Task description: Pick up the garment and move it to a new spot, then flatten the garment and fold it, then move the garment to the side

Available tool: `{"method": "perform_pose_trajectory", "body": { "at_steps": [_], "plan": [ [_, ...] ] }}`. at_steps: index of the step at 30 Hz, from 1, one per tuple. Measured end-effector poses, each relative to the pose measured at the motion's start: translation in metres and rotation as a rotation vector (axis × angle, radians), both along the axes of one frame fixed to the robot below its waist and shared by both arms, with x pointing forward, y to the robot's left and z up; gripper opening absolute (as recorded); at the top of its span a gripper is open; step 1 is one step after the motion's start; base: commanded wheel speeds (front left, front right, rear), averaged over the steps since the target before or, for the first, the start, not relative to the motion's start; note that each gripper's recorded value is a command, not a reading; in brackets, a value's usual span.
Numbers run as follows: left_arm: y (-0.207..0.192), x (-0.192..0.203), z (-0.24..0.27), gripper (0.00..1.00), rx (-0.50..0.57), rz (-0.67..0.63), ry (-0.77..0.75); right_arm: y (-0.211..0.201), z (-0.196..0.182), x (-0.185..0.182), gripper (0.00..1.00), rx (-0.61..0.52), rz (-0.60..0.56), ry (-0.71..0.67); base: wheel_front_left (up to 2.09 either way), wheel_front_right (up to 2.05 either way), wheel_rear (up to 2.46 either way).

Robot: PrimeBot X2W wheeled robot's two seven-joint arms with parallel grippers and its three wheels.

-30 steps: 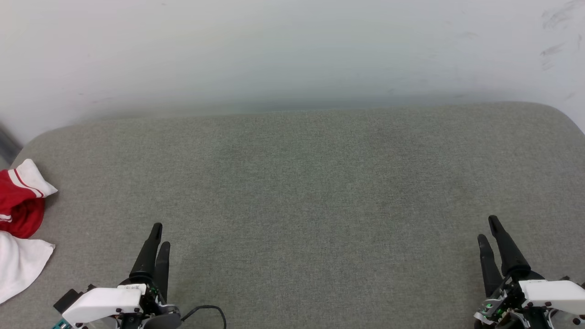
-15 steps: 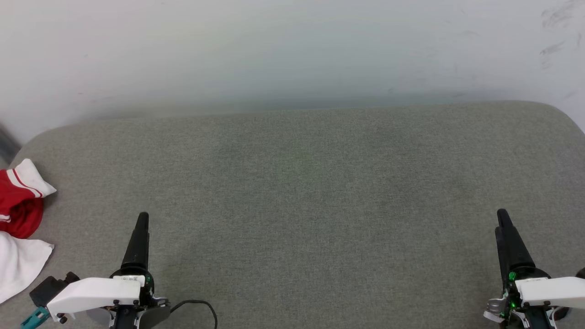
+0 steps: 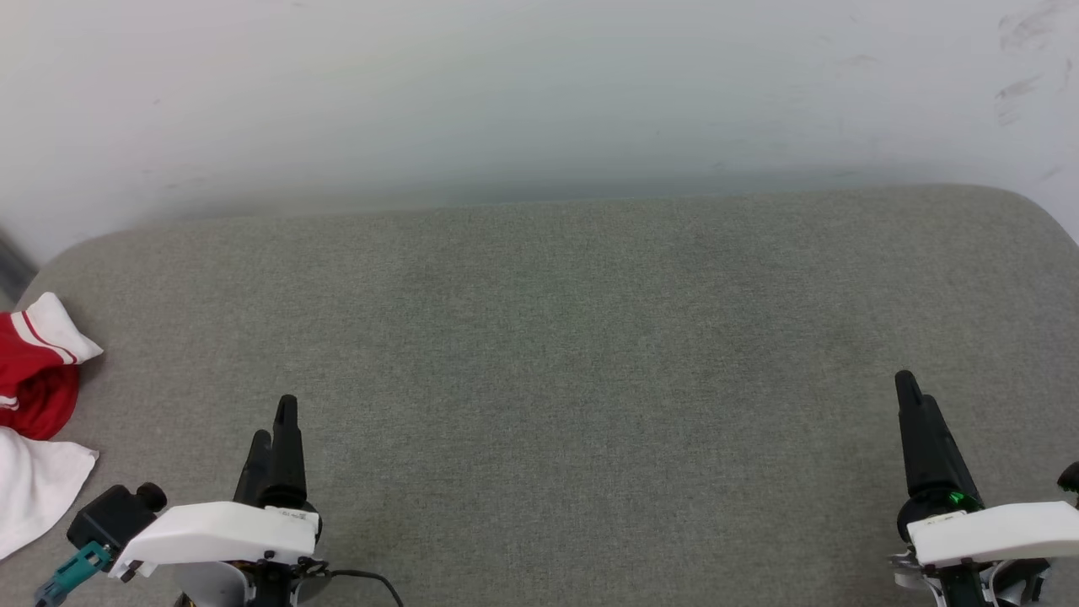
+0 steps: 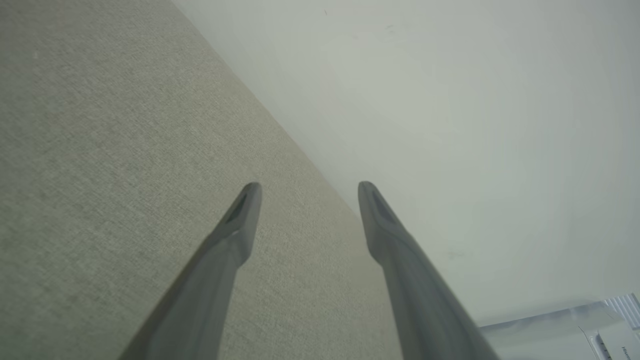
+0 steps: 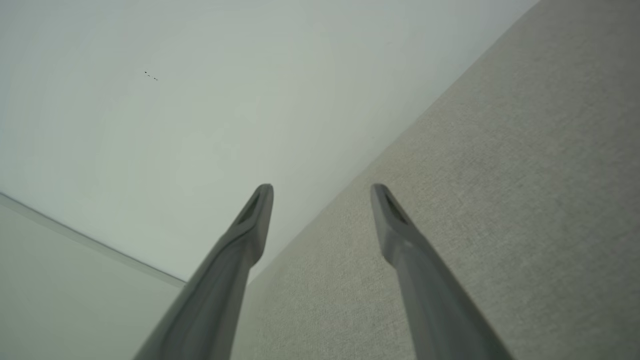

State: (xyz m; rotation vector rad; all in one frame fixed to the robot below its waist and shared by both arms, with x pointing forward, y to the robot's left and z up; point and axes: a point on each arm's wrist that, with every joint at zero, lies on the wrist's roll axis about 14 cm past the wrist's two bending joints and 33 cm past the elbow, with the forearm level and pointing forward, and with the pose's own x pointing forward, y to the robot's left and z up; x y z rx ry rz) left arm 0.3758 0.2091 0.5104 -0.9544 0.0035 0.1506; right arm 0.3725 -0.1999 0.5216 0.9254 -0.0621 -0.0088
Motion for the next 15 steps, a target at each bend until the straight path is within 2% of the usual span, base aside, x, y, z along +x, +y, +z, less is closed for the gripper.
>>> {"method": "perform_pose_trajectory", "body": {
  "at_steps": [7,15],
  "plan": [
    [-0.002,-0.004,-0.003,1.0,0.155,0.013,0.034,0.009,0.0,-0.003,1.0,-0.157,0.02,-0.003,0.0,0.0,0.0],
    [-0.007,-0.006,0.001,1.0,0.294,0.011,0.041,0.012,-0.001,-0.006,1.0,-0.276,0.021,-0.006,0.0,0.0,0.0]
  ]
}}
